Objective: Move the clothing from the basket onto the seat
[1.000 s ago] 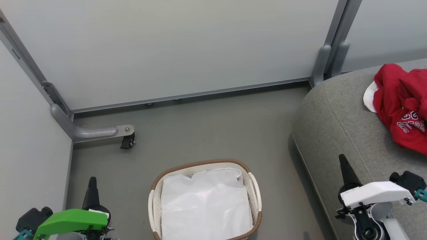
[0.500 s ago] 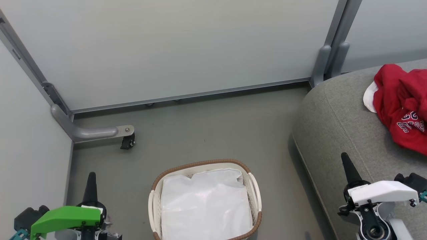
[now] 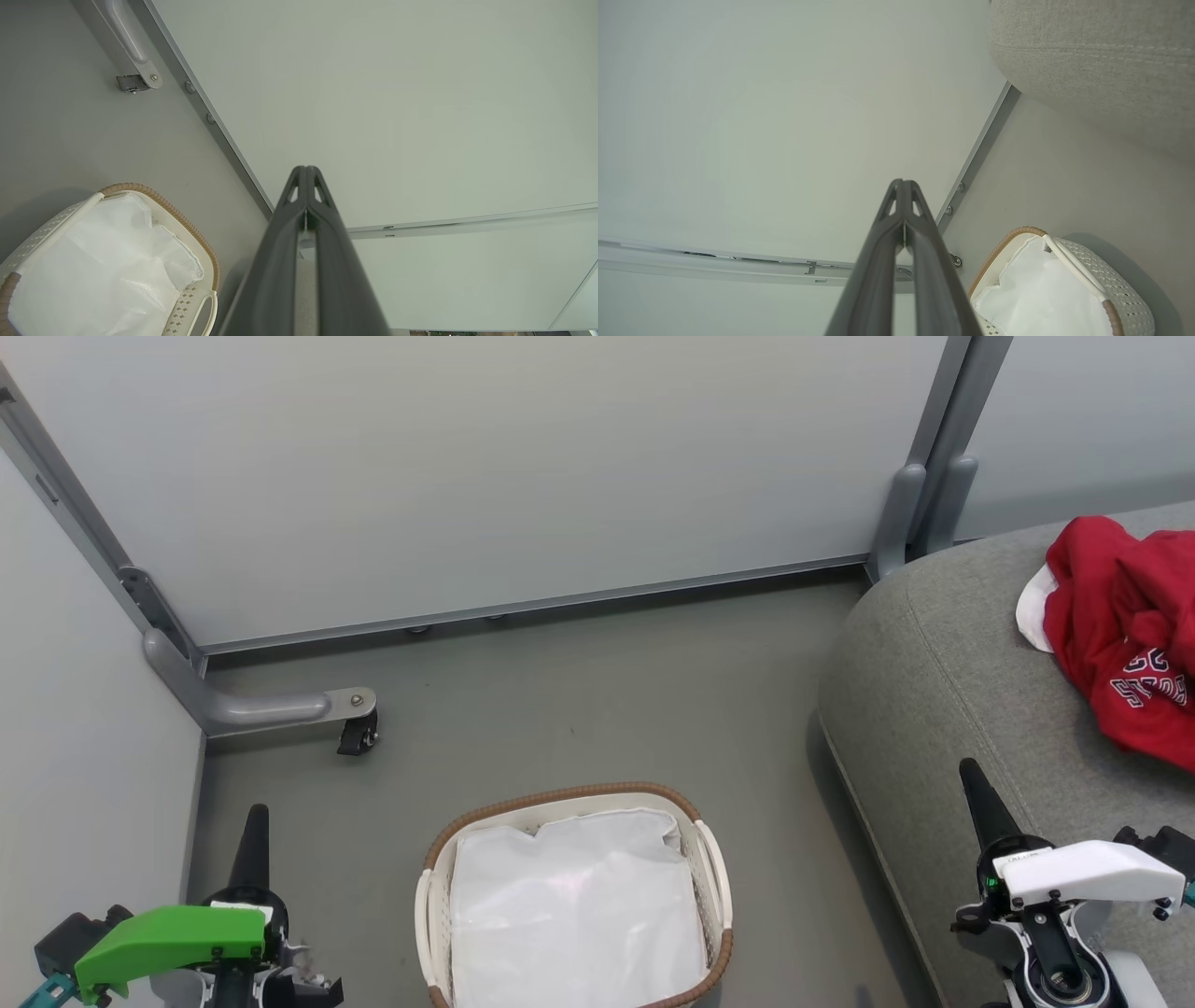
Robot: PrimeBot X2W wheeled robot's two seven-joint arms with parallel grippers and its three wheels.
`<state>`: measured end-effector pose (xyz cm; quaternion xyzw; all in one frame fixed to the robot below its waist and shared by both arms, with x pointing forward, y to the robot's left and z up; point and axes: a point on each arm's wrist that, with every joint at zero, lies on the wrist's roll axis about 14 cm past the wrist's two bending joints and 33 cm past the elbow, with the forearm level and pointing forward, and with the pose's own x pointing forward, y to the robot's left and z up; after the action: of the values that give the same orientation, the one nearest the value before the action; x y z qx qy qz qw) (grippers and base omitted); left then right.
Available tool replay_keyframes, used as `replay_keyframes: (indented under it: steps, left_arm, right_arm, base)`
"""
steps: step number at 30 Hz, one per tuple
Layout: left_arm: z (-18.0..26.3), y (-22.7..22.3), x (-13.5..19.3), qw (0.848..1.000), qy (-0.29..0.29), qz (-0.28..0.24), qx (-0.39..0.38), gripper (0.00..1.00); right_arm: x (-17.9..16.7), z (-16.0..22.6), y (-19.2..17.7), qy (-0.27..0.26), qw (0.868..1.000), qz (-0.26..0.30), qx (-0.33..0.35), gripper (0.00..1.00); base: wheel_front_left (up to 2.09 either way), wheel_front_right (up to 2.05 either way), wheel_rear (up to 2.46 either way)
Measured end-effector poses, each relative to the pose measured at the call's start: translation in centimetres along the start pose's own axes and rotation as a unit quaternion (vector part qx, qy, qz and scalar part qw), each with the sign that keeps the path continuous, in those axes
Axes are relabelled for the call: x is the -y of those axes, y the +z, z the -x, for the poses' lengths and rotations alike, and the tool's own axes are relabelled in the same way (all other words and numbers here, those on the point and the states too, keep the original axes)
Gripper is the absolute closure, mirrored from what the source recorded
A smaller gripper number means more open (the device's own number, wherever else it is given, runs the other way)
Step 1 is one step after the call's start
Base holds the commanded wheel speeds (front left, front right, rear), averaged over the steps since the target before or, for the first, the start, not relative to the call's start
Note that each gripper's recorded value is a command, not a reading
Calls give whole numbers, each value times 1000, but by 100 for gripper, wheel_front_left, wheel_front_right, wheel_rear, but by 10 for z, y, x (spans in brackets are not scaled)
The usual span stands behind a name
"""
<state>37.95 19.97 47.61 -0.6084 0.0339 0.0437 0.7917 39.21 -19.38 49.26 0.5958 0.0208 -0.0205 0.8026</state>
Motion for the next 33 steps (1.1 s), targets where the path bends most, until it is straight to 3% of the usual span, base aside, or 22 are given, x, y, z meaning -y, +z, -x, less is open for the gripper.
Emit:
replay_keyframes:
  steps: [33]
  left_arm:
    - [-4, 5, 23, 992, -40, 117, -7, 100]
  right_arm:
    - [-11, 3, 8, 25, 991, -130, -1, 100]
  base:
    - [0, 0, 0]
